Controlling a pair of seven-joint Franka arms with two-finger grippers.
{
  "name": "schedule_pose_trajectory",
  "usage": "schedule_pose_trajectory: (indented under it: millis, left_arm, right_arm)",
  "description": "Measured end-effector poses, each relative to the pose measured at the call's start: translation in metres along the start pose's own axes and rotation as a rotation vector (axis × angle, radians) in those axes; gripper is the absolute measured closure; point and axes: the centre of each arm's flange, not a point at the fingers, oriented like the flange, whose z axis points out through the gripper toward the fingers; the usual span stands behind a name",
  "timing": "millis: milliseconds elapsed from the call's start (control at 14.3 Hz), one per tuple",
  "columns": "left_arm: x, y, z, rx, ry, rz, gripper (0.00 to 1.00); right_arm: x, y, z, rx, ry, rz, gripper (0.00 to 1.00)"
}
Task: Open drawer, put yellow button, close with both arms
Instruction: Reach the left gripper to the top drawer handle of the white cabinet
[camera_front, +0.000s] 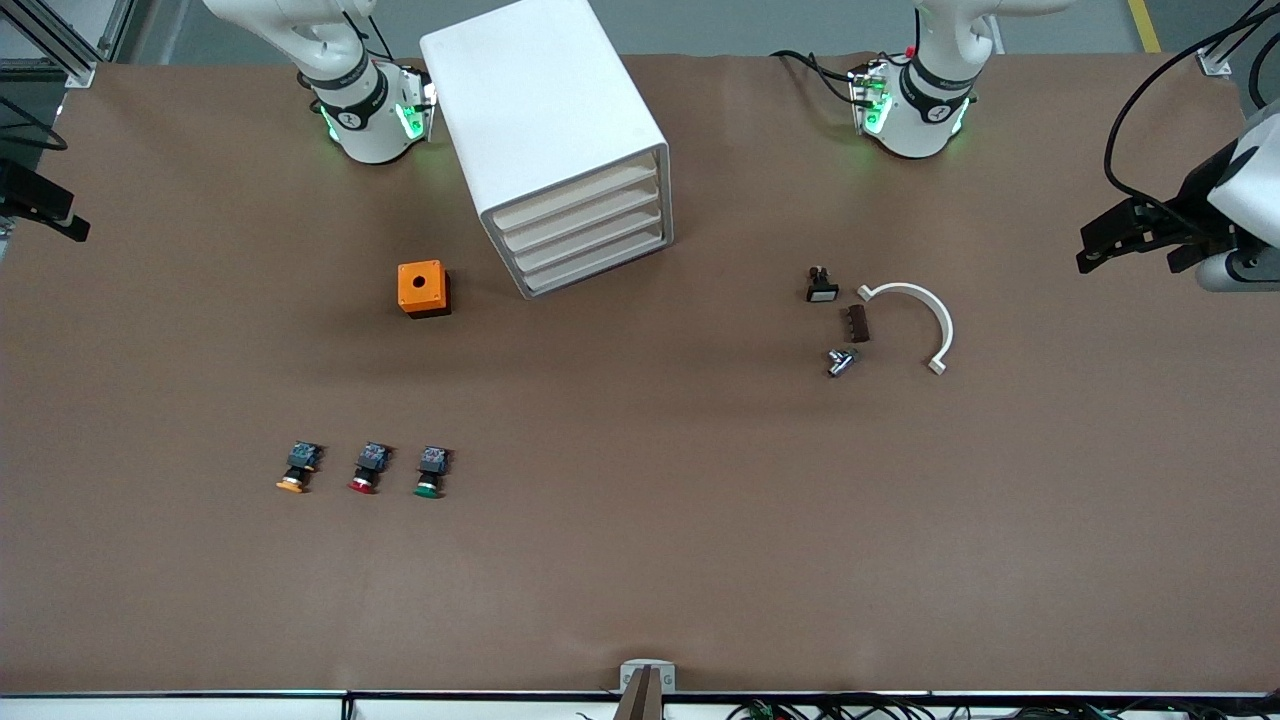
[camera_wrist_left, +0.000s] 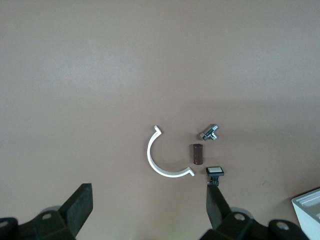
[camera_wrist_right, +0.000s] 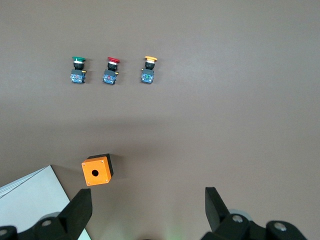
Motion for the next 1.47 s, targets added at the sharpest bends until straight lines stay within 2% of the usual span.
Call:
schedule_pose_trajectory:
  millis: [490, 981, 1331, 1471]
  left_arm:
    - [0.003, -0.013, 0.006, 0.0, -0.014, -0.023, 0.0]
    - [0.03, -0.041, 0.071, 0.003, -0.147, -0.074, 0.0]
    - [0.051, 0.001, 0.133, 0.007, -0.252, -0.029, 0.0]
    - [0.048, 0.041, 0.138, -0.015, -0.272, -0.083, 0.0]
  right_arm:
    - [0.0, -0.001, 0.0, 0.004, 0.0, -0.001, 0.0]
    - [0.0, -0.002, 0.0, 0.011, 0.0, -0.001, 0.0]
    - [0.0, -0.001, 0.0, 0.011, -0.001, -0.001, 0.0]
    - [0.0, -0.001, 0.001, 0.011, -0.002, 0.0, 0.0]
